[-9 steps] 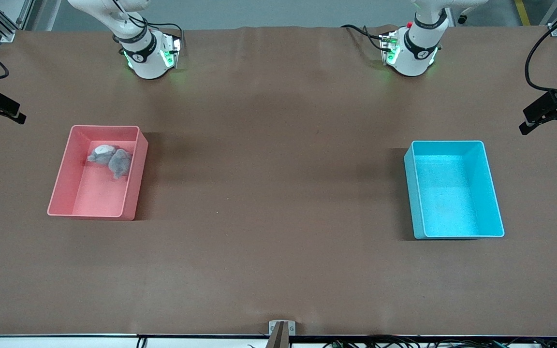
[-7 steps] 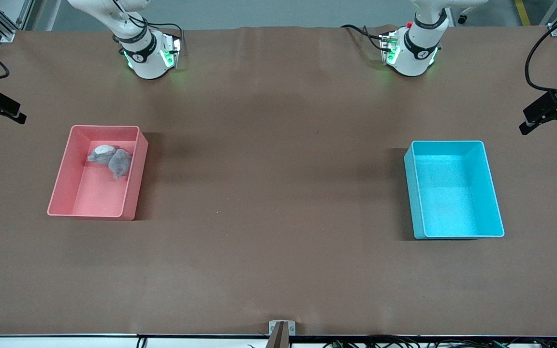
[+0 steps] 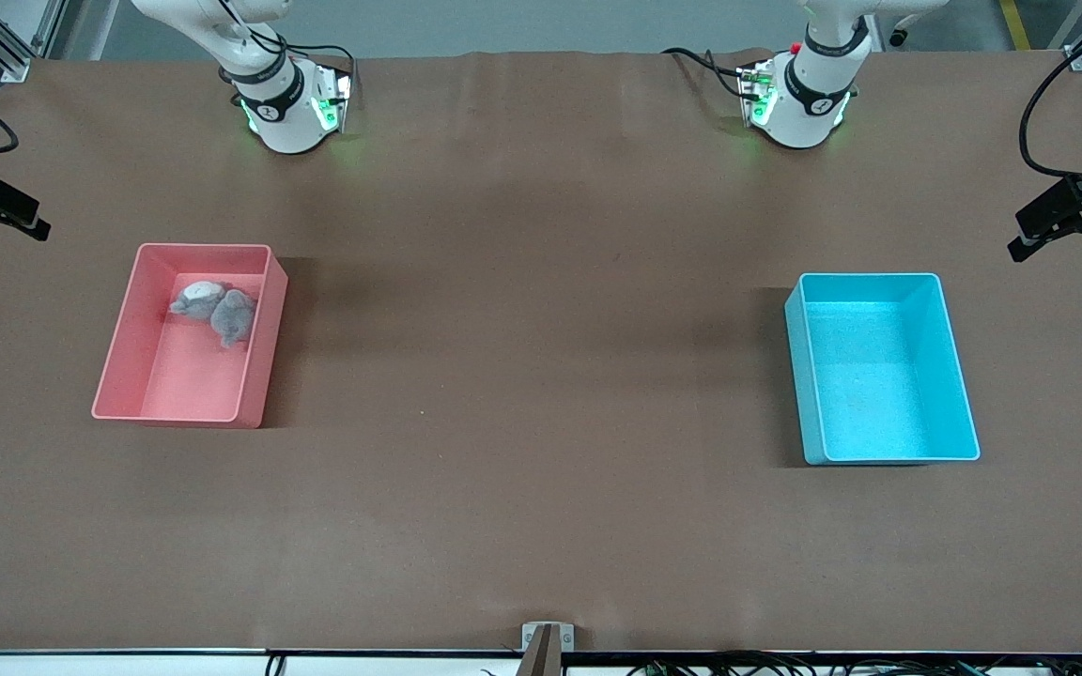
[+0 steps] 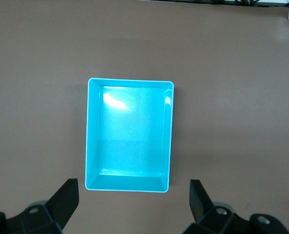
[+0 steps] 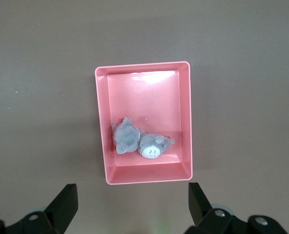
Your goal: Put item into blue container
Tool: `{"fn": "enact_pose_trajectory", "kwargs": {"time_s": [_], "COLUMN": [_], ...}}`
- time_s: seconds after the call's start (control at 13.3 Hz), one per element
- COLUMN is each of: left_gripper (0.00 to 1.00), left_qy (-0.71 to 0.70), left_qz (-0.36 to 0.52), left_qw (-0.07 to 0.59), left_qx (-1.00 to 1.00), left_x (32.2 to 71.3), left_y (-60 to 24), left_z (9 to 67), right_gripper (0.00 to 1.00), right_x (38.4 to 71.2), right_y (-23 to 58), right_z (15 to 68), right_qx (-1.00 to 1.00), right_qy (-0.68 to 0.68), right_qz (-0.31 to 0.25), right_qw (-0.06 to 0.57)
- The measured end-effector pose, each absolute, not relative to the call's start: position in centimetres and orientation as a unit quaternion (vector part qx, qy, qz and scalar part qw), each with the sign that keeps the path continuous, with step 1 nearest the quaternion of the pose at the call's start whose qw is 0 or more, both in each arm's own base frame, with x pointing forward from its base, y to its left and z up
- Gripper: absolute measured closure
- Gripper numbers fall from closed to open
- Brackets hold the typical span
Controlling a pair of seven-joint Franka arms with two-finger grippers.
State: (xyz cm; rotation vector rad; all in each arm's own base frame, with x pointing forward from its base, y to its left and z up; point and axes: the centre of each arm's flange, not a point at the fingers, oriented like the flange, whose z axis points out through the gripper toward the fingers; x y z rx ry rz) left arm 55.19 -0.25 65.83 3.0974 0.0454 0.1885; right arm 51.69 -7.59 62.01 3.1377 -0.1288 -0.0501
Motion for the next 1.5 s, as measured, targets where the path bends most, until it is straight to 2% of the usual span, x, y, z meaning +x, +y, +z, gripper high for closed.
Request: {"fn": "enact_pose_trajectory", "kwargs": {"time_s": [1.5], "left_gripper": [0.0], "left_qy": [0.015], "left_qz": [0.061], "left_qw": [0.019], "left_qx": [0.998], "left_x": [55.19], "left_y": [-0.25], "left_z": [65.83], "right_gripper": [0.0], "right_x": [51.75], "right_y": [-7.87], "right_z": [62.05], "right_qx": [1.0], "right_qy": [-0.026], "right_qz": [-0.012], "right_qw": [0.001]}}
